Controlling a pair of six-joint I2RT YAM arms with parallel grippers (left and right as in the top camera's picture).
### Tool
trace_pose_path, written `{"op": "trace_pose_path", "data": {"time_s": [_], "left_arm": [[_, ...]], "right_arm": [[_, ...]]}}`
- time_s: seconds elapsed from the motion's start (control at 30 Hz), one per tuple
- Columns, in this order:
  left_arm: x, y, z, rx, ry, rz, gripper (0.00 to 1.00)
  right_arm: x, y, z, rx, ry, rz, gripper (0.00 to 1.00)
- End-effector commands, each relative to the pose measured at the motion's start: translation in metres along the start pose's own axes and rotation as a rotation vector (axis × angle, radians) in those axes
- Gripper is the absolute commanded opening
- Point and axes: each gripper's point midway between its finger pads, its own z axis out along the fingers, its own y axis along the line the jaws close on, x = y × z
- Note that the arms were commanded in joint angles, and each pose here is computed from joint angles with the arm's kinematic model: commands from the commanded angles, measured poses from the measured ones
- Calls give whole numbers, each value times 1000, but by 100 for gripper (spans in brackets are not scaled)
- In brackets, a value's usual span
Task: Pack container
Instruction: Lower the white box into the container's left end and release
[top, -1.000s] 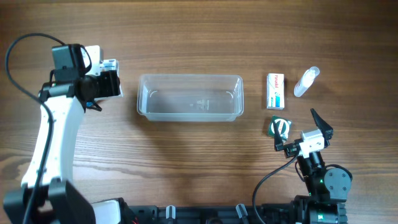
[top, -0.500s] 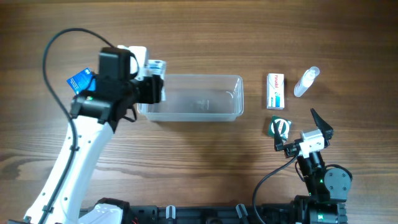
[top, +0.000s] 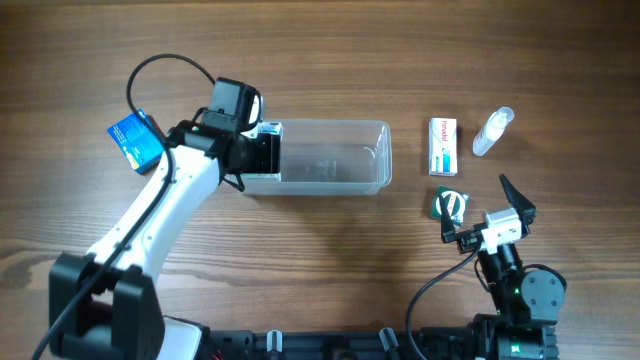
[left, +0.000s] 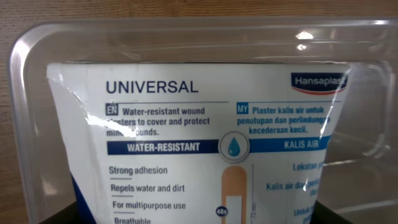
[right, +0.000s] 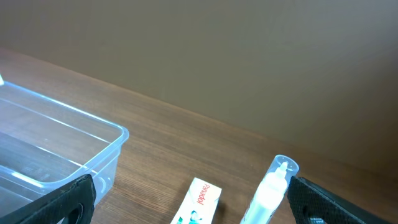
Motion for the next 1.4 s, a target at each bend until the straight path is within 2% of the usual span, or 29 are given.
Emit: {"op": "trace_pose_path", "data": {"time_s": [0.0,0.37,0.5,0.57,0.73,0.77,0.83,0.87,0.9,0.97,1.0,1.03,1.17,1.3,1.37], "left_arm": [[-9,8,9,-62,-17,-11,73],[-6,11,27,-77,14,-12,73],[-3,12,27,-80,25,-12,80],[-3,12,27,-80,26,-12,87],[-3,12,27,-80,26,-12,89],[-3,12,27,-80,26,-12,88],[-3,12,27,-79,25,-12,75],[-3,12,27,-78,25,-12,66],[-3,11,27,-71,27,-12,55],[-1,5,27,-41,35,-13,20],[-1,2,27,-20,40,-14,8],[0,-1,27,-5,44,-15,4],[2,-14,27,41,50,-3,4],[4,-26,29,46,52,-90,4],[2,-37,33,48,33,-65,4]], "right_arm": [[-2,2,0,-10,-11,-12,100],[-2,2,0,-11,-11,-12,100],[-2,2,0,-10,-11,-12,100],[-2,2,0,-10,-11,-12,100],[-2,2,0,-10,-11,-12,100],[-2,2,0,-10,-11,-12,100],[-2,2,0,-10,-11,-12,100],[-2,2,0,-11,-11,-12,100],[-2,2,0,-10,-11,-12,100],[-2,2,0,-11,-11,-12,100],[-2,2,0,-10,-11,-12,100],[-2,2,0,-10,-11,-12,100],[-2,2,0,-10,-11,-12,100],[-2,2,0,-10,-11,-12,100],[-2,2,0,-10,-11,-12,100]]}}
